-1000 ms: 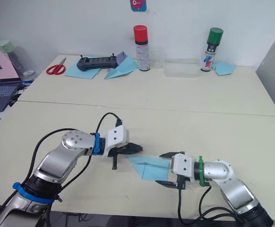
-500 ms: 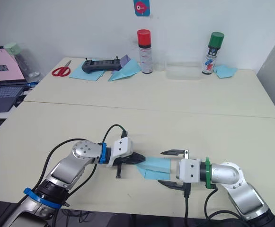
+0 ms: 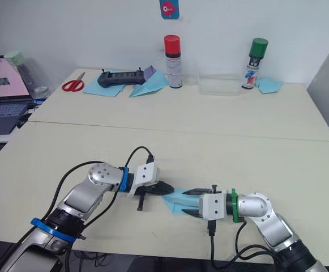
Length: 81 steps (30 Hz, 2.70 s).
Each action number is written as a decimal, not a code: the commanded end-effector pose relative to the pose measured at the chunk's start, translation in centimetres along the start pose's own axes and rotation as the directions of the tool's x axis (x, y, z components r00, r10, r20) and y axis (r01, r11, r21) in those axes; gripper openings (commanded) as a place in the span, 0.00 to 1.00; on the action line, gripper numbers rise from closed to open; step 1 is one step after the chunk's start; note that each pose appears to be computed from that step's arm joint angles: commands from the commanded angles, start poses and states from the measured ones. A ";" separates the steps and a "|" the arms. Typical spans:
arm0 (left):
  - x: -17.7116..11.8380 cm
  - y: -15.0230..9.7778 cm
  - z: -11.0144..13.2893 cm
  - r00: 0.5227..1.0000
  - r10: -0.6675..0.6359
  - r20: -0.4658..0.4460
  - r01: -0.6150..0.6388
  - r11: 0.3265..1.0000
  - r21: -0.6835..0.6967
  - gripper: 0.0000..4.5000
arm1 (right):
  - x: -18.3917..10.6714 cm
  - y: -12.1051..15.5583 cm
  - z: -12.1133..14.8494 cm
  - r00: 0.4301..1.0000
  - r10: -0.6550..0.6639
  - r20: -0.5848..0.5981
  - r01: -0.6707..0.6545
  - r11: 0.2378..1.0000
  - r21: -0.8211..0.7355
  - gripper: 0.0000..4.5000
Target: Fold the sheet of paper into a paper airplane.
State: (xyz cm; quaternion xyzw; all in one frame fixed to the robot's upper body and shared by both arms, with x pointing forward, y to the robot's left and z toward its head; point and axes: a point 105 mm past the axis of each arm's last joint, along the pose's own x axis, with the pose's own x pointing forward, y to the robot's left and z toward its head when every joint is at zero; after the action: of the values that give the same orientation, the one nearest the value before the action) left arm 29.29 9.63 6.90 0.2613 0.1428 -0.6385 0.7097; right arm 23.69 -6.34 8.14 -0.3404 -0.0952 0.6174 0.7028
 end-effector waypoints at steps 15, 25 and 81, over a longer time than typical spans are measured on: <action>0.5 -0.6 -2.6 0.994 -0.012 -0.104 0.008 0.999 -0.046 0.00 | 0.1 -0.1 1.0 0.994 -0.014 0.106 -0.016 0.959 0.283 0.00; 0.4 -0.7 -3.3 0.988 -0.039 -0.148 0.039 0.999 -0.005 0.00 | 0.0 -1.8 1.1 0.993 -0.091 0.071 0.055 0.914 0.402 0.00; 0.7 -1.7 -2.7 0.989 -0.091 -0.113 0.094 0.995 0.023 0.00 | 0.6 -3.2 -3.6 0.985 -0.110 -0.130 0.150 0.921 0.359 0.00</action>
State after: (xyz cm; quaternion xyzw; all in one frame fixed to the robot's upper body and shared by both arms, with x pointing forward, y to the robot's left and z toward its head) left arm 28.99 9.24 6.97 0.2965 0.1170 -0.6603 0.6799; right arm 28.08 -6.77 6.96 -0.2139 0.0424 0.5648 0.7959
